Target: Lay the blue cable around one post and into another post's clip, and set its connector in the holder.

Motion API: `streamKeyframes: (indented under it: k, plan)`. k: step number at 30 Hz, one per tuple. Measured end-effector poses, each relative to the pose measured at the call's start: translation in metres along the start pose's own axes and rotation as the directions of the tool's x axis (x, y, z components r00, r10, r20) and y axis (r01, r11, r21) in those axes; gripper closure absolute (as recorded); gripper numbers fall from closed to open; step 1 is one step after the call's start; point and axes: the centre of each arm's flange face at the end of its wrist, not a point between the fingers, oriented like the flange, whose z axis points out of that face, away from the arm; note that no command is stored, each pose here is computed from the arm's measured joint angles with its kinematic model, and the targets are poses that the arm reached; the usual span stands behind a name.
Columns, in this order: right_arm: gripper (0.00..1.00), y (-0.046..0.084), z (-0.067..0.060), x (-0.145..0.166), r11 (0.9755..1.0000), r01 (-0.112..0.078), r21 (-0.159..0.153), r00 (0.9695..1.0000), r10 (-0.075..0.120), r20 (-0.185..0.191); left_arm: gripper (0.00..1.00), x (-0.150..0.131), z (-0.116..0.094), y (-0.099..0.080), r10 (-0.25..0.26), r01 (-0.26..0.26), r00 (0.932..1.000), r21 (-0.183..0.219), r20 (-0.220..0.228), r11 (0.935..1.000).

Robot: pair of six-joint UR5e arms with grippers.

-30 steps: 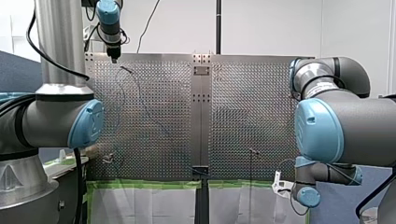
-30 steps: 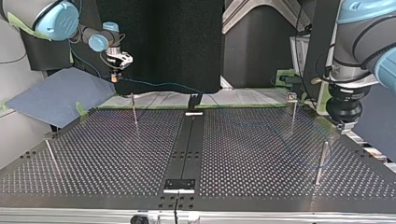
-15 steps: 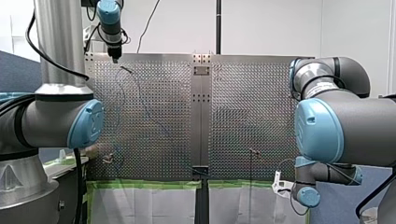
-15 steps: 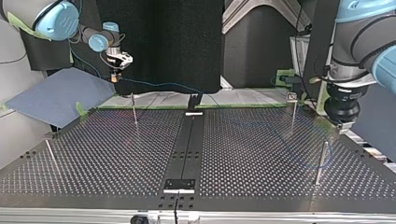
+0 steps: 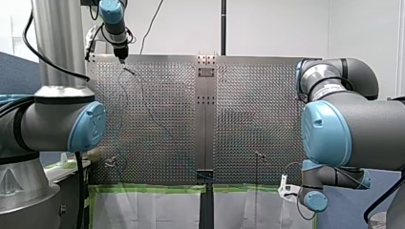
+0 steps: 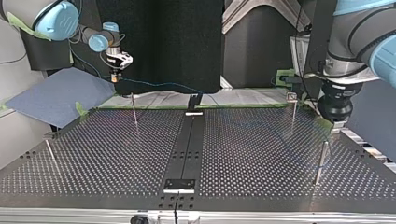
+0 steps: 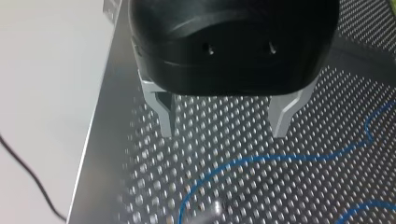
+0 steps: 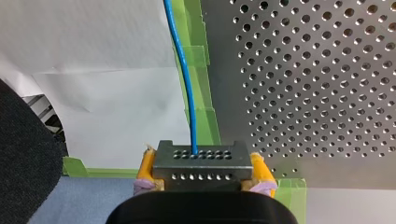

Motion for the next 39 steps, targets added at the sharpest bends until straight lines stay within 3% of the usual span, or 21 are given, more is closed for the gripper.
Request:
streamKeyframes:
  k: [6,13,16,28,39]
  plan:
    - [1.00,-0.003,0.001,0.015,0.9997,0.020,0.014,0.9997,-0.020,0.010,0.00,0.010,-0.009,-0.014,0.004,-0.006,0.9996,0.072,0.028,0.9974]
    - [1.00,-0.001,0.002,0.028,0.9997,0.024,0.008,0.9997,-0.024,0.007,0.00,0.038,-0.004,-0.043,-0.033,0.031,0.9994,0.189,0.006,0.9816]
    - [1.00,0.000,0.002,0.030,0.9998,0.019,0.006,0.9998,-0.019,0.005,0.00,0.054,0.003,-0.053,-0.044,0.047,0.9989,0.211,-0.017,0.9763]
    - [1.00,0.009,-0.001,0.037,0.9999,0.004,0.016,1.0000,-0.004,0.003,0.00,0.127,0.029,-0.090,-0.077,0.101,0.9893,0.199,-0.124,0.9748]
    - [1.00,0.004,-0.001,0.038,0.9989,0.007,0.046,1.0000,-0.007,0.000,0.00,0.197,0.038,-0.122,-0.045,0.081,0.9802,0.182,-0.193,0.9800]
